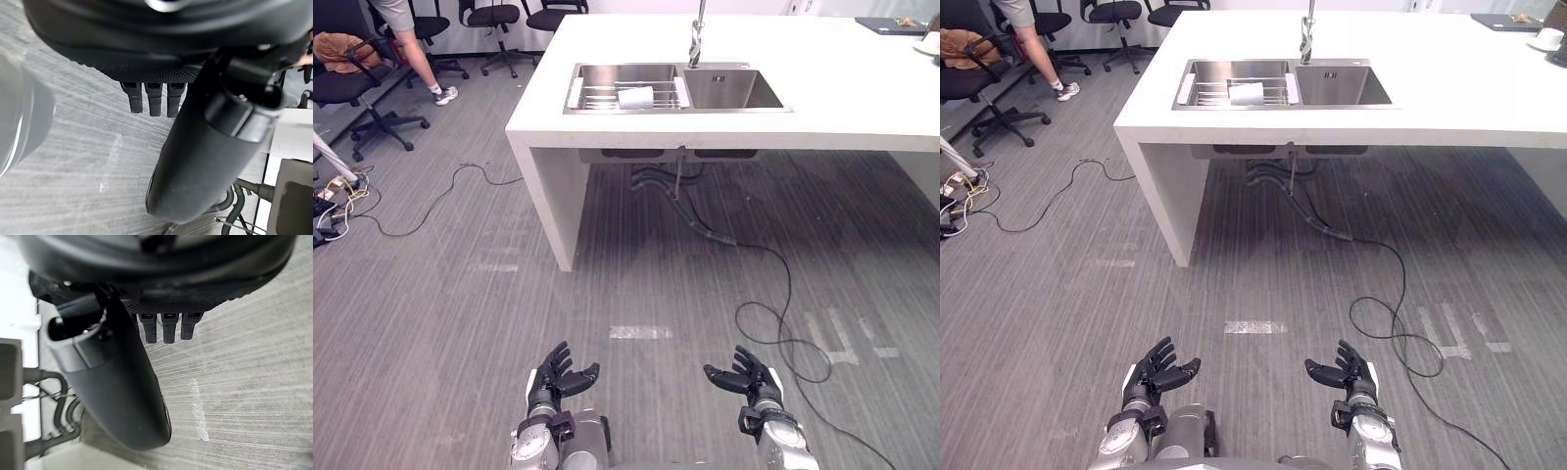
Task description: Walk over to the sink, pick up the cup, carry it to the dishwasher, place the cup inside the dishwasher, then close the dishwasher door
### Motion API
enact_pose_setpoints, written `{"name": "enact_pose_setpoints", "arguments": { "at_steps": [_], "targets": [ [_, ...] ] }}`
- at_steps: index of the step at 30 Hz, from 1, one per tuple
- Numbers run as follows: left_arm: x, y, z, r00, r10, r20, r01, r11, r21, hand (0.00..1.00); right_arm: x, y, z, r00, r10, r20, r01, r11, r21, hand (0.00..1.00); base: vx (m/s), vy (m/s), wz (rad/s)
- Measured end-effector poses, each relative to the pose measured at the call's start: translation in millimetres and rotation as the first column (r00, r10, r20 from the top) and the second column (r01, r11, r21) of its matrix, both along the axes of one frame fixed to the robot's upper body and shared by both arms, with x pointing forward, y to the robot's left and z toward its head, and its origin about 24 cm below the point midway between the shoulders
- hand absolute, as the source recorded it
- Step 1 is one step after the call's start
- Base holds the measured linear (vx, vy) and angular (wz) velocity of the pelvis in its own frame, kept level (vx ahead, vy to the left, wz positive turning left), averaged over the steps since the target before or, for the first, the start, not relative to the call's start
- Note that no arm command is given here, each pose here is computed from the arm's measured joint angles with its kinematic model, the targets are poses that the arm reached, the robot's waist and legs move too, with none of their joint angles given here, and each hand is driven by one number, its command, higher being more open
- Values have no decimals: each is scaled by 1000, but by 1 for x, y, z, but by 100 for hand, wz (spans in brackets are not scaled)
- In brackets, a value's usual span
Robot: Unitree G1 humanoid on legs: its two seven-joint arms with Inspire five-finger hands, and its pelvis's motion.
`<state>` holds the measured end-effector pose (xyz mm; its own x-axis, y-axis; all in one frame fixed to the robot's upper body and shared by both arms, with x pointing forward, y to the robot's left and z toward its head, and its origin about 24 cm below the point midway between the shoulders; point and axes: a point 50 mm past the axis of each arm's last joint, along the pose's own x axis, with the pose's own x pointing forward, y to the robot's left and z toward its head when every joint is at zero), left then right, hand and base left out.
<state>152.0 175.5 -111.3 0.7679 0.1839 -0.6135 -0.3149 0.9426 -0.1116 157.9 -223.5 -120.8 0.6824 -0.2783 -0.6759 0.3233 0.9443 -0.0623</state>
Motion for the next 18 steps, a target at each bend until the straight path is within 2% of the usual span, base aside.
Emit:
{"name": "enact_pose_setpoints", "arguments": {
  "at_steps": [3,7,9,13,18],
  "targets": [
    [-2,12,-3,1000,1,-25,0,999,37,90,-2,5,-3,1000,5,-20,-5,1000,13,90,343,219,-9],
    [-22,16,-13,995,-5,-101,10,999,47,90,-9,11,-10,998,34,-62,-33,999,28,90,326,181,-13],
    [-24,18,-13,993,-27,-116,34,998,59,90,-14,16,-13,995,56,-80,-53,998,40,90,381,70,14],
    [-13,18,-9,996,-34,-85,39,997,64,90,-13,19,-13,994,70,-82,-67,997,42,90,367,-60,27],
    [2,18,-2,999,-30,-41,32,997,70,90,-14,17,-14,993,75,-88,-71,997,42,90,447,-211,30]
  ]
}}
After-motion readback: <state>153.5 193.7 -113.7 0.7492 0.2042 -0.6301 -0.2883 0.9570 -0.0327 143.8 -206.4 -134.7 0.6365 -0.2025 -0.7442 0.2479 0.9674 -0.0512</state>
